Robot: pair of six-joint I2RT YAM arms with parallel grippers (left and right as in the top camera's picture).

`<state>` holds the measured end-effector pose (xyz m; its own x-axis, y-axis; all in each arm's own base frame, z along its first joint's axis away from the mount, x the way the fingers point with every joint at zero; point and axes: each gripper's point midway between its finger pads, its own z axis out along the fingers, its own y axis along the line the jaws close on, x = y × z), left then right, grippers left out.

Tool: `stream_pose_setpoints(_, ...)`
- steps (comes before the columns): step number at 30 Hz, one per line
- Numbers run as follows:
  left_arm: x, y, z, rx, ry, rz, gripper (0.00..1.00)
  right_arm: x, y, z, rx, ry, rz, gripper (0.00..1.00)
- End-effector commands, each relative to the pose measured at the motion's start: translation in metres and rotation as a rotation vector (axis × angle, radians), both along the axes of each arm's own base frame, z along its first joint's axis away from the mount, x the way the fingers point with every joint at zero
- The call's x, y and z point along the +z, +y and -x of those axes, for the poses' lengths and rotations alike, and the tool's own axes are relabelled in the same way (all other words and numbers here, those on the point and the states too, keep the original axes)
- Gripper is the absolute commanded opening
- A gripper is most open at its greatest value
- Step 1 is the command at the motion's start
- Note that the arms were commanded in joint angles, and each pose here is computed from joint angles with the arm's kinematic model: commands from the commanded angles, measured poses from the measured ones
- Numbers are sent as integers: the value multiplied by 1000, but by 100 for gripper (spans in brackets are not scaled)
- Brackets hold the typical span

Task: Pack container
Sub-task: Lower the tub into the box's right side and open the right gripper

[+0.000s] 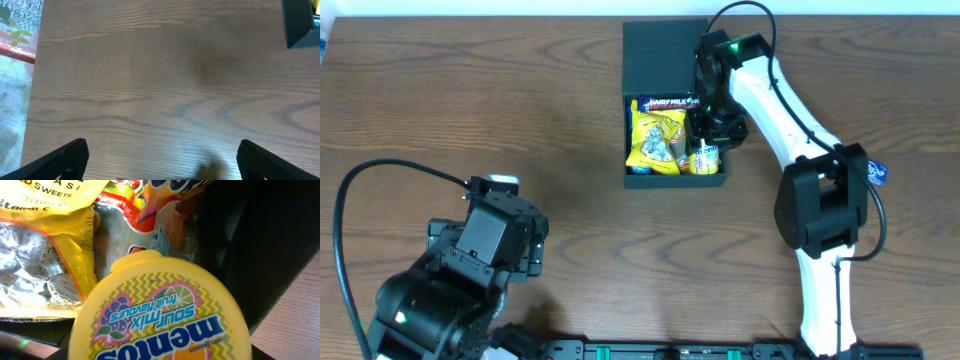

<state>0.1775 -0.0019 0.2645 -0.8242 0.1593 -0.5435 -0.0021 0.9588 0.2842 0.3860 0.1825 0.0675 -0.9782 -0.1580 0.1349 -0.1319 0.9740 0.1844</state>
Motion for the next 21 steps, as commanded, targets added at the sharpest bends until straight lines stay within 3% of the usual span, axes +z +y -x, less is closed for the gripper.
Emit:
stream_pose_setpoints(1,1,3,0,24,-10,-1,96,1,1,-1,27,-12,14,40)
stream_pose_setpoints(4,1,3,0,24,-10,-1,96,1,1,-1,34,-12,13,51)
stream_pose_setpoints(15,1,3,0,24,-10,-1,95,11,1,-1,32,-28,7,73)
stream_pose_setpoints(19,1,3,0,24,-10,-1,96,28,2,-6,30,-84,-13,99)
stream_pose_setpoints(21,1,3,0,24,-10,-1,96,45,5,-13,29,-148,-36,99)
